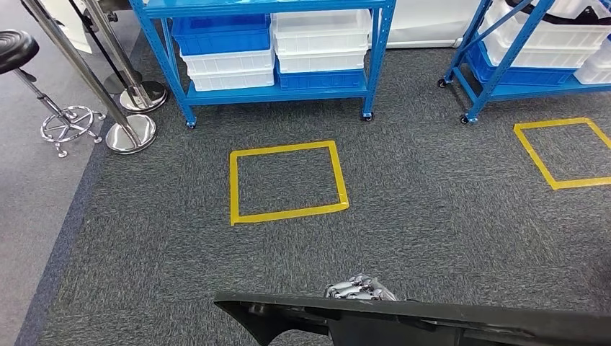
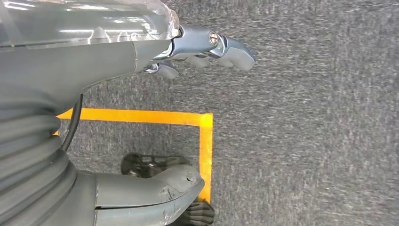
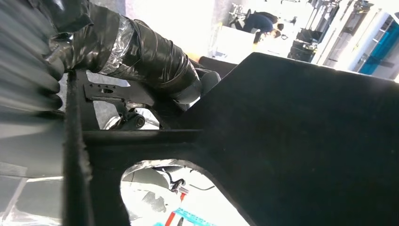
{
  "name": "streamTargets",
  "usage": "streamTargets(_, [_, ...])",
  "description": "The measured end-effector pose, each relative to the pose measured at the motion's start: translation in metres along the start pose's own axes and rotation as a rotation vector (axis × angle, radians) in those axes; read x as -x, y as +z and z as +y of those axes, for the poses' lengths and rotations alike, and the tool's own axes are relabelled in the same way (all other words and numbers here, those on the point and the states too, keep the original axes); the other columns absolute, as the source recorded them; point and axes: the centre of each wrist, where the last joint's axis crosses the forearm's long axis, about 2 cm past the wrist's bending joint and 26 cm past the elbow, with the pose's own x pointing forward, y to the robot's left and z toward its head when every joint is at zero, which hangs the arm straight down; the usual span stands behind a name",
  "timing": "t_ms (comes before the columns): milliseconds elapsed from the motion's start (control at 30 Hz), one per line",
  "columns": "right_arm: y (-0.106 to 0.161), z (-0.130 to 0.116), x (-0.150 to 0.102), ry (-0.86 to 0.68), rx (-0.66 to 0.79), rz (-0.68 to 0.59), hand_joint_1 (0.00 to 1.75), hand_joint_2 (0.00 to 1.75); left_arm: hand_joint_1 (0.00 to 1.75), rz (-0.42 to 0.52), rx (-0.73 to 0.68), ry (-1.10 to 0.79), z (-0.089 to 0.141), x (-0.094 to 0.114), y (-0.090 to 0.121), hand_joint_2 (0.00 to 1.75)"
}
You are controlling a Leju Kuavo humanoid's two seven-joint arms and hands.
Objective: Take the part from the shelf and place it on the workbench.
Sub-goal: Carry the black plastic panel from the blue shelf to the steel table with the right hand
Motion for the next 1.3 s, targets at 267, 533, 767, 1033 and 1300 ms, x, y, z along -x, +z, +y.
streamTargets(267, [-0.001,0.001,-0.002,0.000,0.002,-0.008,1.75,1.75,0.00,-0.001,-0.002,-0.008,0.001,-0.002,-0.001,1.75])
streamTargets(533, [-0.002,0.001,-0.002,0.011,-0.004,-0.011,1.75,1.75,0.00,0.017,-0.006,-0.009,0.000,-0.001,-0.001,1.75])
streamTargets(767, [-0.003,0.000,-0.003,0.036,-0.012,-0.018,1.75,1.75,0.00,0.026,-0.015,-0.009,0.000,0.001,0.000,1.75])
streamTargets(1033, [-0.013,0.000,-0.002,0.058,-0.030,-0.031,1.75,1.75,0.00,0.025,-0.005,-0.016,-0.002,0.000,0.000,1.75])
streamTargets(1300, [-0.034,-0.008,0.003,0.108,-0.054,-0.052,1.75,1.75,0.00,0.013,0.017,-0.024,-0.009,-0.007,-0.004,1.75])
